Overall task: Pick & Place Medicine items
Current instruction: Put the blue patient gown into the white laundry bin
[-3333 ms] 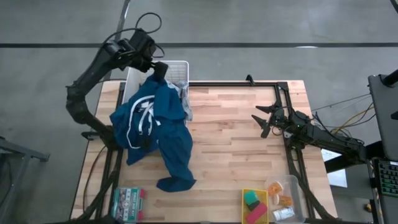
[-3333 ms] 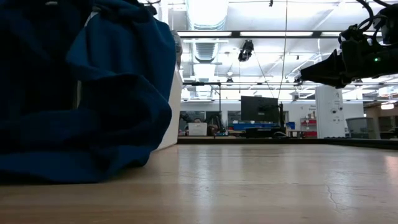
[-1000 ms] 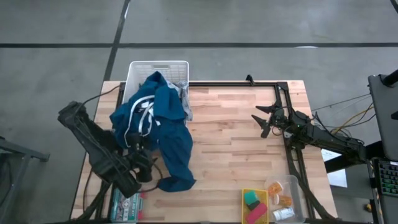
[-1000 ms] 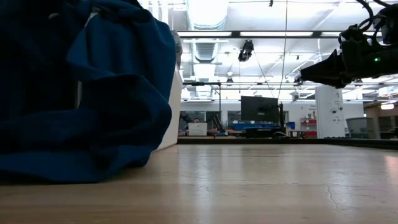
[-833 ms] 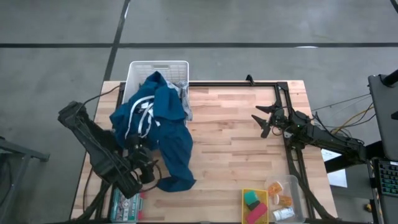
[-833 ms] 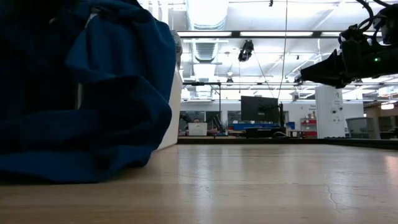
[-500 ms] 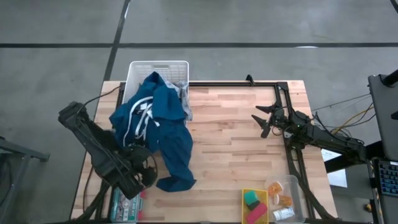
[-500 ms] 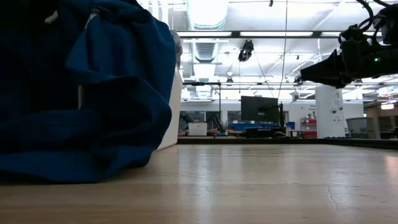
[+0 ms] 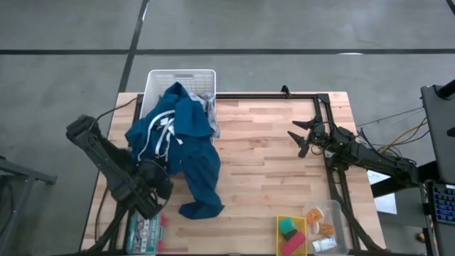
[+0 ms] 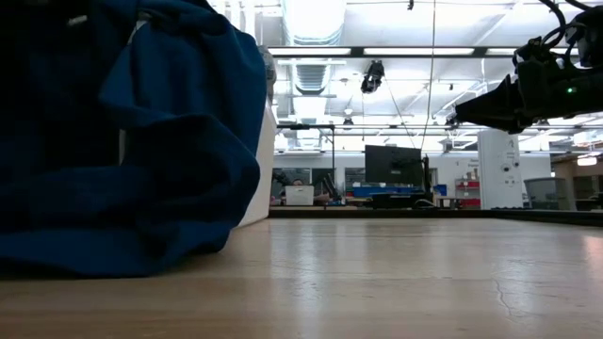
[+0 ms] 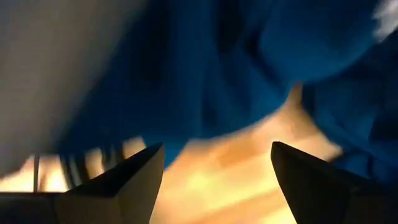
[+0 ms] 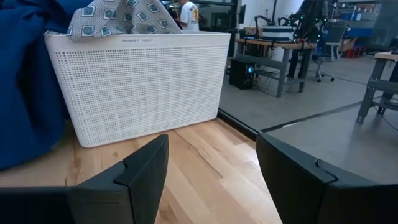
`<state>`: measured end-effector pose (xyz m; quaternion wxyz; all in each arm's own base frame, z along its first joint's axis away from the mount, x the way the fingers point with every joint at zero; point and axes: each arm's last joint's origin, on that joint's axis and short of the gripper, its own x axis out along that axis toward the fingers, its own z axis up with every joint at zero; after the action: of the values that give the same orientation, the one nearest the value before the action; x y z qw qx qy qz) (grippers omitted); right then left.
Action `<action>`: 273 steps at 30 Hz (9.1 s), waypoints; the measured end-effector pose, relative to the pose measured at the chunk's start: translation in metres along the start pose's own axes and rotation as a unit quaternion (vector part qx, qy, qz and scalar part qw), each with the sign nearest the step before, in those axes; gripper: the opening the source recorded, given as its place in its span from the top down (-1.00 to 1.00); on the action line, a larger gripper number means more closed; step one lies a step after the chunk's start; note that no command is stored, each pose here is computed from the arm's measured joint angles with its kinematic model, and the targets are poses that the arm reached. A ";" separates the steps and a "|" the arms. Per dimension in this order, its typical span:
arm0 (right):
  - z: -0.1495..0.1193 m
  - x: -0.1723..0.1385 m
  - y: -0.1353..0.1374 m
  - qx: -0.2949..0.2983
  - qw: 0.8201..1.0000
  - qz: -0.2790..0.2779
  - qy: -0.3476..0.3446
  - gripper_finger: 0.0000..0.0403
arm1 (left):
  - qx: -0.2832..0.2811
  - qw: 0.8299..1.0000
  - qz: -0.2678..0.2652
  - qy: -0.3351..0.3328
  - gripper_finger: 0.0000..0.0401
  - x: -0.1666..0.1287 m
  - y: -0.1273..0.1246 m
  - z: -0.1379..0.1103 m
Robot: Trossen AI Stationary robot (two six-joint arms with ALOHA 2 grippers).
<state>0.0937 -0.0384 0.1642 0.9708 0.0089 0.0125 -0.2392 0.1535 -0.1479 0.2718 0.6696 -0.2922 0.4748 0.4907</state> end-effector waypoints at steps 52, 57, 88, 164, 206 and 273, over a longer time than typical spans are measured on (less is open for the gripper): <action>0.000 0.000 0.000 0.000 1.000 0.000 0.000 -0.18 | 0.191 0.901 -0.167 -0.353 0.93 -0.070 0.001 0.049; 0.000 0.000 0.000 0.000 1.000 0.000 0.000 -0.18 | 0.260 0.856 -0.164 -0.415 0.94 -0.113 0.007 0.071; 0.000 0.000 0.000 0.000 1.000 0.000 0.000 -0.18 | 0.055 0.957 -0.006 -0.285 0.94 -0.097 0.084 0.273; 0.000 0.000 0.000 0.000 1.000 0.000 0.000 -0.18 | 0.032 0.987 -0.106 -0.120 0.81 0.137 0.085 0.295; 0.000 0.000 0.000 0.000 1.000 0.000 0.000 -0.18 | 0.221 0.891 -0.225 -0.327 -0.63 -0.046 0.024 0.249; 0.000 0.000 0.000 0.000 1.000 0.000 0.000 -0.18 | 0.035 0.962 -0.237 -0.129 -0.63 0.106 -0.058 0.018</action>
<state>0.0937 -0.0384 0.1642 0.9708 0.0089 0.0125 -0.2392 0.2209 -0.1130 0.1767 0.8320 -0.3074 0.3183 0.3346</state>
